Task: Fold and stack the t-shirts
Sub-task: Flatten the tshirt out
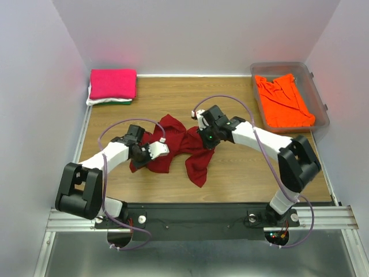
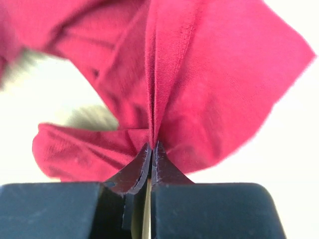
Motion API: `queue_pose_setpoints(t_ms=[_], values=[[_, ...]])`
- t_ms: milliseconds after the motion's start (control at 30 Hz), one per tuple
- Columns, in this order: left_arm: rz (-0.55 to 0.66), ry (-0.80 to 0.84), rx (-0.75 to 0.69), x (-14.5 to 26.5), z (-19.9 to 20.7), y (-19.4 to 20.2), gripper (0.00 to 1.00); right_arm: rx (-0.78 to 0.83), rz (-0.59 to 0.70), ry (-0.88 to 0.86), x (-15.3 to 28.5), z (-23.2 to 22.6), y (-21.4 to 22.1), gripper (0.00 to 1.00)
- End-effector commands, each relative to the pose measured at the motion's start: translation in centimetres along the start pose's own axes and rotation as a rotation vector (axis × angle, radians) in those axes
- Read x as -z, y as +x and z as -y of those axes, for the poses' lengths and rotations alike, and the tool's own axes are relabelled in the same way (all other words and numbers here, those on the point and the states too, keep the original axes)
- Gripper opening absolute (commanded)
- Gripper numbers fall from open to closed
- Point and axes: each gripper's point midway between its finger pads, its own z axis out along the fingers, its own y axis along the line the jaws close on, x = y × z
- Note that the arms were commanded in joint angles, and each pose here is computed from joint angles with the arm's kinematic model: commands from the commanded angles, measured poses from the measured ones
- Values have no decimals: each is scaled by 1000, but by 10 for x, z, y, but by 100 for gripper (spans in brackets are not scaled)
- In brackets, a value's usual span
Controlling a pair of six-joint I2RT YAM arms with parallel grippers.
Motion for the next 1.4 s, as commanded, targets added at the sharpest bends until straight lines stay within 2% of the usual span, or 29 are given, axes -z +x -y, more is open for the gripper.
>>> queue_pose_setpoints(t_ms=[0,167,267,467,600,700,767,800,833,867,900,1000,1100,1233,1367], values=[[-89,38,43,17,3,35,0,57,64,108,47,29,-4,1],[-114,3,88,31,-11,55,0,84,23,191,75,64,32,1],[-129,-16,113,38,-18,68,0,109,-37,260,87,93,73,1],[-117,-25,204,47,-34,82,0,149,-182,316,90,137,143,1],[-110,-6,264,45,-38,89,0,101,-234,332,84,170,164,1],[-111,-8,295,45,-41,89,0,89,-228,345,83,188,149,10],[-108,-3,312,44,-41,88,0,99,-184,344,86,191,131,24],[-105,-2,318,45,-42,87,0,110,-148,323,88,189,120,35],[-101,10,334,44,-40,85,0,137,-100,312,100,185,102,54],[-98,17,337,44,-40,84,0,163,-72,299,106,182,93,60],[-96,19,342,45,-40,84,0,179,-61,217,109,166,91,62],[-92,27,350,44,-36,83,0,271,69,80,136,131,50,59],[-92,38,360,43,-33,84,0,396,90,-4,145,82,37,56],[-96,48,369,40,-32,85,0,576,75,-110,124,12,32,60],[-92,57,372,39,-31,83,0,709,40,-136,96,-24,37,67]])
